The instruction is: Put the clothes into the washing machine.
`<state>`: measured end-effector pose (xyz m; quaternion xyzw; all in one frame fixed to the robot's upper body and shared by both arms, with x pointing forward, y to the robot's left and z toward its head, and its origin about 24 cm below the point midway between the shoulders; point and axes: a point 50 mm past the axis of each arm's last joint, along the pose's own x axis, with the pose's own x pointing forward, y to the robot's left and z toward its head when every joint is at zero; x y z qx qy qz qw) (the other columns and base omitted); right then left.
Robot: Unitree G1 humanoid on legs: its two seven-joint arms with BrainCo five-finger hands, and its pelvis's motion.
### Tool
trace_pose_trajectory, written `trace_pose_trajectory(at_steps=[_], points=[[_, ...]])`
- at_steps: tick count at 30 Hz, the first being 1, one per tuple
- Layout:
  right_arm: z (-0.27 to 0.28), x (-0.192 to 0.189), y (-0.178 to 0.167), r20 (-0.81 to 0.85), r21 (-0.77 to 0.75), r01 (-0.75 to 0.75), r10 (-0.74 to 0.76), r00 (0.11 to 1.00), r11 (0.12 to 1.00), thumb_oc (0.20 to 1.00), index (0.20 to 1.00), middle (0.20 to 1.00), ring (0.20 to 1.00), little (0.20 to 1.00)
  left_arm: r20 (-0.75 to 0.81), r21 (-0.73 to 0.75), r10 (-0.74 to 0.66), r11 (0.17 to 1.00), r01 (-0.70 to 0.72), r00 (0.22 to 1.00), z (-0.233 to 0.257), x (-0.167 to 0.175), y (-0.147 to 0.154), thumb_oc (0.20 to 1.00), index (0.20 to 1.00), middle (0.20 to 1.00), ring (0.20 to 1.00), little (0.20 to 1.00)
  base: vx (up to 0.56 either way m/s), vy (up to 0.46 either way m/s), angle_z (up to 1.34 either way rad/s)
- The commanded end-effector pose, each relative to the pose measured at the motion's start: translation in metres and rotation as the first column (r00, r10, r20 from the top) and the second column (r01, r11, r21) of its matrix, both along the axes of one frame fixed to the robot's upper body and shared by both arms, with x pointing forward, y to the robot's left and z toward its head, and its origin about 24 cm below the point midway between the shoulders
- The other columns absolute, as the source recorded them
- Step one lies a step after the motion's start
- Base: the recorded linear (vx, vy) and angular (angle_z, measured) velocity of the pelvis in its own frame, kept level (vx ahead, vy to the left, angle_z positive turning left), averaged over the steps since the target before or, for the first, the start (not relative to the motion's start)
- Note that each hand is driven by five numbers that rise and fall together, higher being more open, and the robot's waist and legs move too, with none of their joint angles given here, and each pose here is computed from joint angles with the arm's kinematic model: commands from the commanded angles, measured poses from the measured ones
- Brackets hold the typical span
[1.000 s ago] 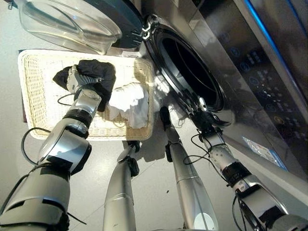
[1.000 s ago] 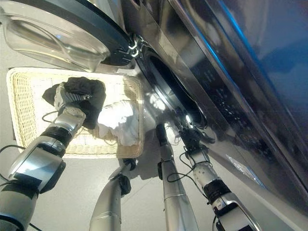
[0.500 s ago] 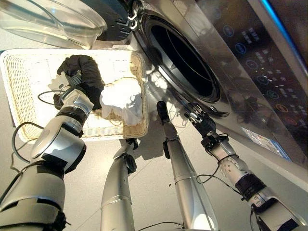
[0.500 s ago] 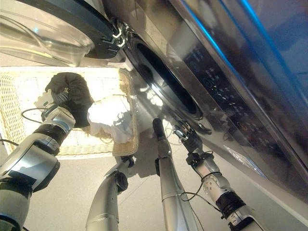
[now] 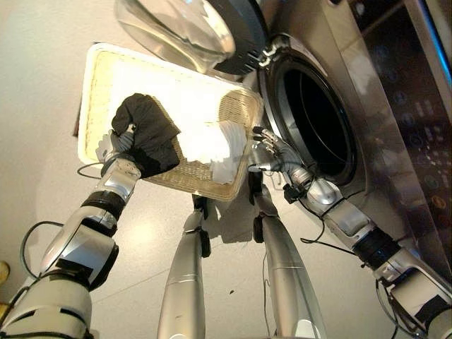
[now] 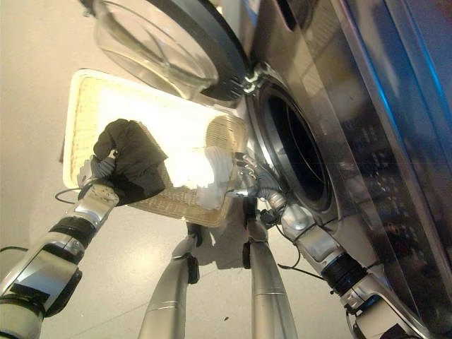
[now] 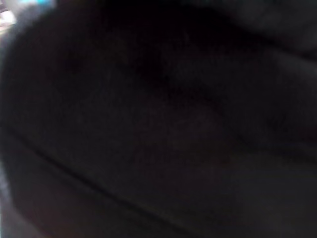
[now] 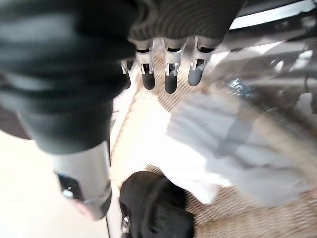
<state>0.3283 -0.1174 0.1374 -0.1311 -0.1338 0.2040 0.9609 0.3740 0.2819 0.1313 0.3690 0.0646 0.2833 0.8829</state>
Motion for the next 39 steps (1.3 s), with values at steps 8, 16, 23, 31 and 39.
trace_pose_trajectory(at_steps=[8,16,23,31,39], points=[[0.009,-0.015,0.009,0.112,-0.064,0.007,0.001,0.994,0.998,1.0,1.0,1.0,1.0,1.0,0.335,-0.295,-0.266,0.881,0.369,0.904,0.008,-0.007,-0.049,0.2,0.2,0.2,0.2,0.2,-0.04,-0.043,0.22],[0.016,-0.009,0.007,0.171,-0.179,0.062,-0.032,0.985,0.982,1.0,1.0,1.0,1.0,1.0,0.462,-0.339,-0.514,0.65,0.68,0.722,0.024,-0.024,-0.091,0.2,0.2,0.2,0.2,0.2,-0.02,-0.024,0.07],[0.011,-0.002,0.009,0.064,-0.189,0.007,0.005,0.998,0.982,1.0,1.0,1.0,1.0,1.0,0.483,-0.337,-0.731,0.353,0.873,0.482,0.039,-0.043,-0.135,0.2,0.2,0.2,0.2,0.2,-0.01,-0.031,0.1],[-0.001,-0.008,0.026,-0.098,-0.041,-0.131,0.127,0.987,0.991,1.0,1.0,1.0,1.0,1.0,0.466,-0.368,-0.797,0.219,0.904,0.383,0.039,-0.051,-0.161,0.2,0.2,0.2,0.2,0.2,0.0,0.0,0.0],[-0.02,-0.026,0.052,-0.322,0.202,-0.351,0.401,0.858,0.914,1.0,1.0,1.0,1.0,1.0,0.401,-0.354,-0.815,0.284,0.891,0.419,0.031,-0.051,-0.165,0.2,0.2,0.2,0.2,0.2,0.0,0.0,0.0]])
